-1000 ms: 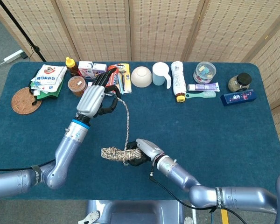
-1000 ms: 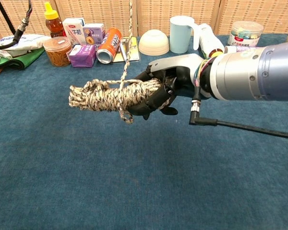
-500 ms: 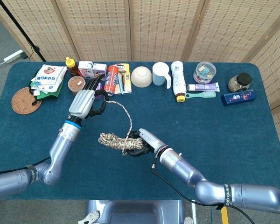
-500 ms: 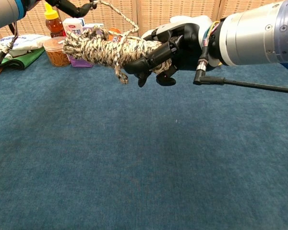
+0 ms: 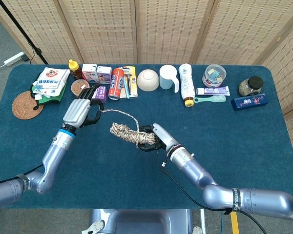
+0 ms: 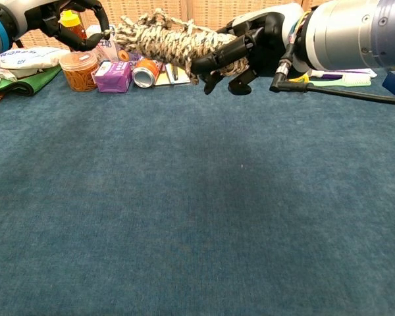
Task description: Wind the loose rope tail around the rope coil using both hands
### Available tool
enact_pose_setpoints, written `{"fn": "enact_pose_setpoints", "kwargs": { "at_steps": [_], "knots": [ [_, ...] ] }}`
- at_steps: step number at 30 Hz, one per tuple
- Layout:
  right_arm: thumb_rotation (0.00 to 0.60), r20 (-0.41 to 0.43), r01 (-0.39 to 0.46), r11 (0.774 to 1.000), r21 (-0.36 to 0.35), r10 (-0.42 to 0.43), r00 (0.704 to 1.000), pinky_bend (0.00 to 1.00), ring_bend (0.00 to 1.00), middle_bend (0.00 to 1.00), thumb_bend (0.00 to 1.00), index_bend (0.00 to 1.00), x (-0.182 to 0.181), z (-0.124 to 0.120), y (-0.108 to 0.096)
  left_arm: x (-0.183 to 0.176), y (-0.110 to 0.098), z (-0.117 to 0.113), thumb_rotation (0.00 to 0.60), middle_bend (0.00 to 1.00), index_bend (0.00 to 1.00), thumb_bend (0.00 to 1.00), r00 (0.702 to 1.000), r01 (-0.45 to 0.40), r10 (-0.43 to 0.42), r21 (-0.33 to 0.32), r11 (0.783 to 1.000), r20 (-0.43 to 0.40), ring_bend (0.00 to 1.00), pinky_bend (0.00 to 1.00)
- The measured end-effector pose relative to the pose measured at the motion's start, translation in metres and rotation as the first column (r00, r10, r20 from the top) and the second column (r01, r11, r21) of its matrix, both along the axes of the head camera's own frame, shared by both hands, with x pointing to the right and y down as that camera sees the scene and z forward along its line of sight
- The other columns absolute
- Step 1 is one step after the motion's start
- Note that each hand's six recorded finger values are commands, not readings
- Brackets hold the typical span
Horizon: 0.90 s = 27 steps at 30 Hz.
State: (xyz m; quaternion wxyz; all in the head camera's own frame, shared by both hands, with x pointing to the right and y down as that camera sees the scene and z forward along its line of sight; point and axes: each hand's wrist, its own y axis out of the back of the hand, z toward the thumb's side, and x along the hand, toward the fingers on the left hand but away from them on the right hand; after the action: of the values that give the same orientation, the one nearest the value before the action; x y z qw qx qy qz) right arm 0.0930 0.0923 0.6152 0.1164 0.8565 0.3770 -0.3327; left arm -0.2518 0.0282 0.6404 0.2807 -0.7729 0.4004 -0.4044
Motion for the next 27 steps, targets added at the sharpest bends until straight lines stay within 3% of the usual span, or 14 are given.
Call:
{"fn": "enact_pose_setpoints", "kwargs": {
  "at_steps": [15,21,27],
  "knots": [
    [0.6,-0.098,-0.159,0.987,0.037,0.162,0.982,0.81,0.52,0.66,0.68,0.64,0.011,0.016,-0.018,-0.009,0.022,0.005,0.6,0.0,0.64,0.5,0.987,-0.118,0.12,-0.019,0.993,0.111,0.0,0.0],
    [0.6,-0.149,-0.179,0.981,0.08,0.189,0.971,0.82,0.53,0.66,0.69,0.64,0.012,0.02,-0.022,0.0,0.034,0.006,0.6,0.0,0.64,0.5,0.977,-0.17,0.172,-0.029,0.985,0.124,0.0,0.0],
    [0.6,-0.251,-0.157,0.979,0.134,0.187,0.95,0.82,0.53,0.66,0.68,0.64,0.004,0.032,-0.018,0.019,0.052,-0.005,0.6,0.0,0.64,0.5,0.965,-0.241,0.244,-0.034,0.97,0.099,0.0,0.0]
  ]
}}
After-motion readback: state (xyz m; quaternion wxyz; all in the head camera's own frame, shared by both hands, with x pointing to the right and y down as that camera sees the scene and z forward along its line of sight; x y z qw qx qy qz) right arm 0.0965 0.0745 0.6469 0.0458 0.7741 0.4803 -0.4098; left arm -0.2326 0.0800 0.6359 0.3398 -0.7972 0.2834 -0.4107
